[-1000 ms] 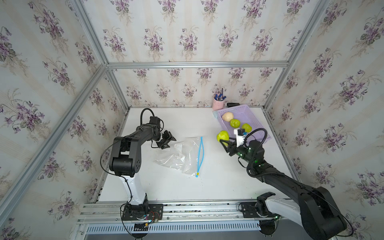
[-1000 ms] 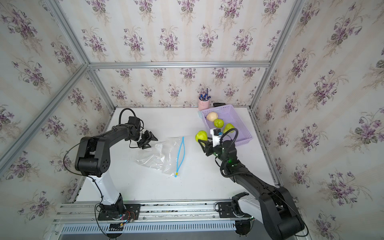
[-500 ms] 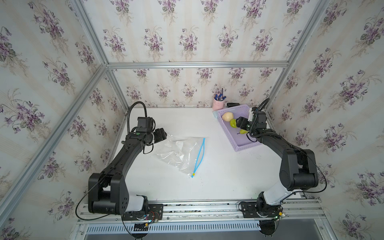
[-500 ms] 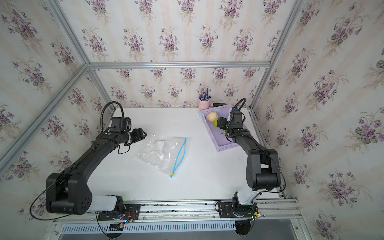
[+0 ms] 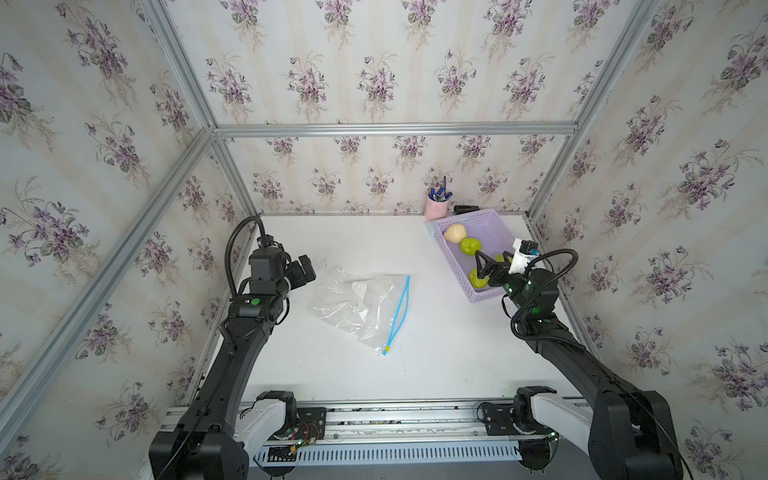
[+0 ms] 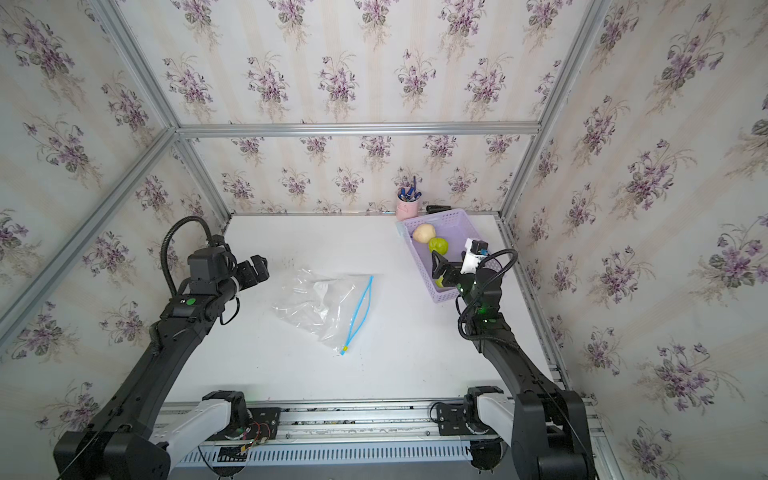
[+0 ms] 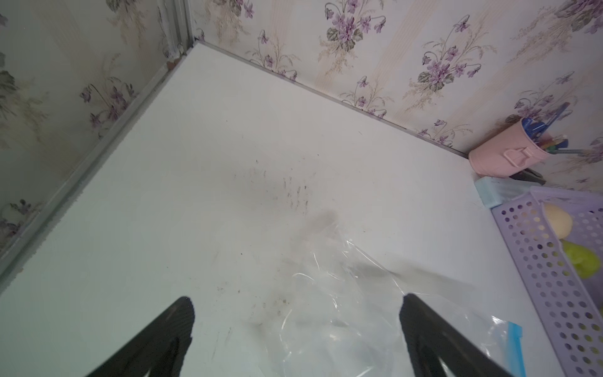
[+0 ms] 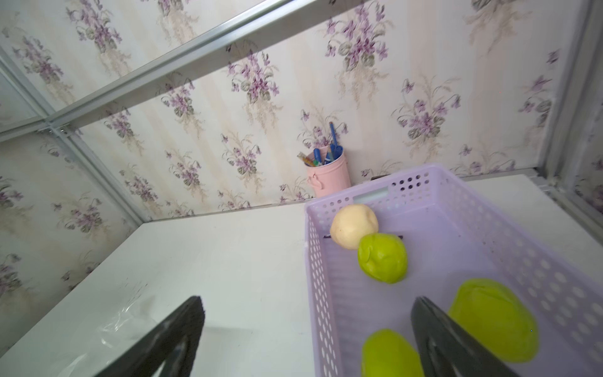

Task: Open the zip-top bag and take out the pear
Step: Place the pear in the basket, then reset both arms

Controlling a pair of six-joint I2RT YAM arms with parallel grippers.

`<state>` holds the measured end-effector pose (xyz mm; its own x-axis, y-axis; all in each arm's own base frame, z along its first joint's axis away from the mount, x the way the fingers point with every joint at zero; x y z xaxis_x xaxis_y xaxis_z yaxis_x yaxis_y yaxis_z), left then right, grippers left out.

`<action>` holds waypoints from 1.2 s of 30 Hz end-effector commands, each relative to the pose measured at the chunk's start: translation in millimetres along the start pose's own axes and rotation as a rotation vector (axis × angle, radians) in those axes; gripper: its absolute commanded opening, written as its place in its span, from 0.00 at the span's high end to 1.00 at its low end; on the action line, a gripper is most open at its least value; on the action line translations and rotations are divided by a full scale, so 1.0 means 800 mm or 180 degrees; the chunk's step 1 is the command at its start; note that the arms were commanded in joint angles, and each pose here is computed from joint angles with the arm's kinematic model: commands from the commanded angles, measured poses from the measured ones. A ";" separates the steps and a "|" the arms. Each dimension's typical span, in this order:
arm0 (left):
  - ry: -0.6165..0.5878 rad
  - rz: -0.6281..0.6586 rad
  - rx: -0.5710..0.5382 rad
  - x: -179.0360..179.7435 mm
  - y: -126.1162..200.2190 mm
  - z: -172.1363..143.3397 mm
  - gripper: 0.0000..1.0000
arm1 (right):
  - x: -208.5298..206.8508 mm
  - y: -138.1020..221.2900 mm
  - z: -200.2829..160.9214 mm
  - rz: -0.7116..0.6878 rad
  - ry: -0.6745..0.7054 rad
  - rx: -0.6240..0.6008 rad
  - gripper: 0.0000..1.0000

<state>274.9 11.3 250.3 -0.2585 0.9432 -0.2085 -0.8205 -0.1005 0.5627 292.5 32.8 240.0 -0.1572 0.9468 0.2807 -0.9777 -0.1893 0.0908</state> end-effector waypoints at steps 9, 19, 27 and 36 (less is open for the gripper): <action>-0.0749 0.0419 -0.0226 0.034 -0.100 -0.078 0.00 | -0.066 0.021 -0.097 -0.0697 0.0587 -0.0281 0.00; -0.0913 -0.0187 -0.0413 0.010 -0.141 -0.095 0.00 | -0.066 0.004 -0.114 -0.0509 0.0664 -0.0170 0.00; -0.0936 -0.0179 -0.0446 0.009 -0.140 -0.094 0.00 | -0.065 0.073 -0.110 -0.0725 0.0557 -0.0781 0.00; -0.0934 -0.0179 -0.0441 0.009 -0.141 -0.094 0.00 | -0.076 0.060 -0.106 -0.0983 0.0446 -0.0784 0.00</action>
<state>323.6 5.0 119.2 -0.0726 0.9973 0.0065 -0.8797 -0.0671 0.4707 245.9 -9.1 118.5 0.1387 0.9841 0.1110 -0.9882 0.1302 0.0807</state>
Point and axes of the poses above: each gripper's point midway between its finger pads, its own y axis back along the fingers, its own x axis along the line the jaws close on, z = x × y, the point moved 8 cm from there along y, back along the fingers
